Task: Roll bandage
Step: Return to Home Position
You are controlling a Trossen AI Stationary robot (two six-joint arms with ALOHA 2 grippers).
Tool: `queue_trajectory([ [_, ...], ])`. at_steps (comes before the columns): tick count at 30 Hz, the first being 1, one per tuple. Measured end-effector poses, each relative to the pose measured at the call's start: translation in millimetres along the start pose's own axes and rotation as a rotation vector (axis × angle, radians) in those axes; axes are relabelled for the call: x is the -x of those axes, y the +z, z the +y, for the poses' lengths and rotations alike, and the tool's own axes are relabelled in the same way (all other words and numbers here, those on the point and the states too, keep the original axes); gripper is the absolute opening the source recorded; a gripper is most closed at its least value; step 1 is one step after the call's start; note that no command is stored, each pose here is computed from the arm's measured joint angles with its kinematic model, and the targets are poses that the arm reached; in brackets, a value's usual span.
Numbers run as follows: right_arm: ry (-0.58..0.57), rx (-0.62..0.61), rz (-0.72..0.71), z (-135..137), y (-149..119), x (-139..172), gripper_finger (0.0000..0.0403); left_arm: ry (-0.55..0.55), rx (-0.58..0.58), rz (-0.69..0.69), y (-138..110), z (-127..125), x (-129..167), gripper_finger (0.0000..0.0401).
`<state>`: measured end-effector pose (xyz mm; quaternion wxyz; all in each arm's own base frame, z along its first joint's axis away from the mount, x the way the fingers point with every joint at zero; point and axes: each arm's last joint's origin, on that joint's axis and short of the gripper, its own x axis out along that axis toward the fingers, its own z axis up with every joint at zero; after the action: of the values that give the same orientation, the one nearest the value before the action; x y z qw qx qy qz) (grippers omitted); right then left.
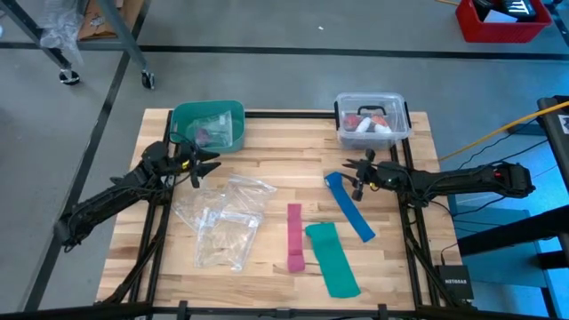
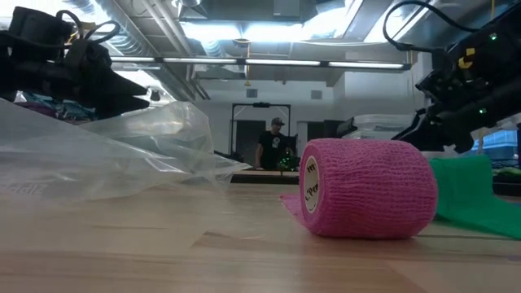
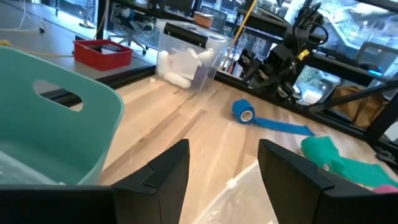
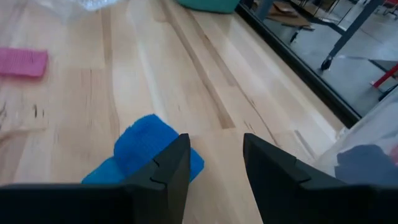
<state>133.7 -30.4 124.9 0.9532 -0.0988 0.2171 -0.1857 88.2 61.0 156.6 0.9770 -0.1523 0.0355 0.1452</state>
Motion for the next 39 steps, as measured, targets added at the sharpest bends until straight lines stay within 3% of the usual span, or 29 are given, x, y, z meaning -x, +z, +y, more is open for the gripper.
queue_trajectory([
  [12, 0.009, 0.003, 0.004, 0.0, -0.8, 1.8, 0.0152, -0.011, 0.002, -0.007, 0.5, -1.4, 0.3, 0.0182],
  [26, -0.014, -0.029, -0.121, -6.8, 8.1, 21.2, 0.0152, -0.268, -0.083, -0.116, 7.0, -29.9, 8.5, 0.0182],
  [39, -0.059, -0.091, -0.358, -15.0, 23.4, 41.4, 0.0152, -0.371, -0.084, -0.085, 3.8, -39.6, 8.0, 0.0182],
])
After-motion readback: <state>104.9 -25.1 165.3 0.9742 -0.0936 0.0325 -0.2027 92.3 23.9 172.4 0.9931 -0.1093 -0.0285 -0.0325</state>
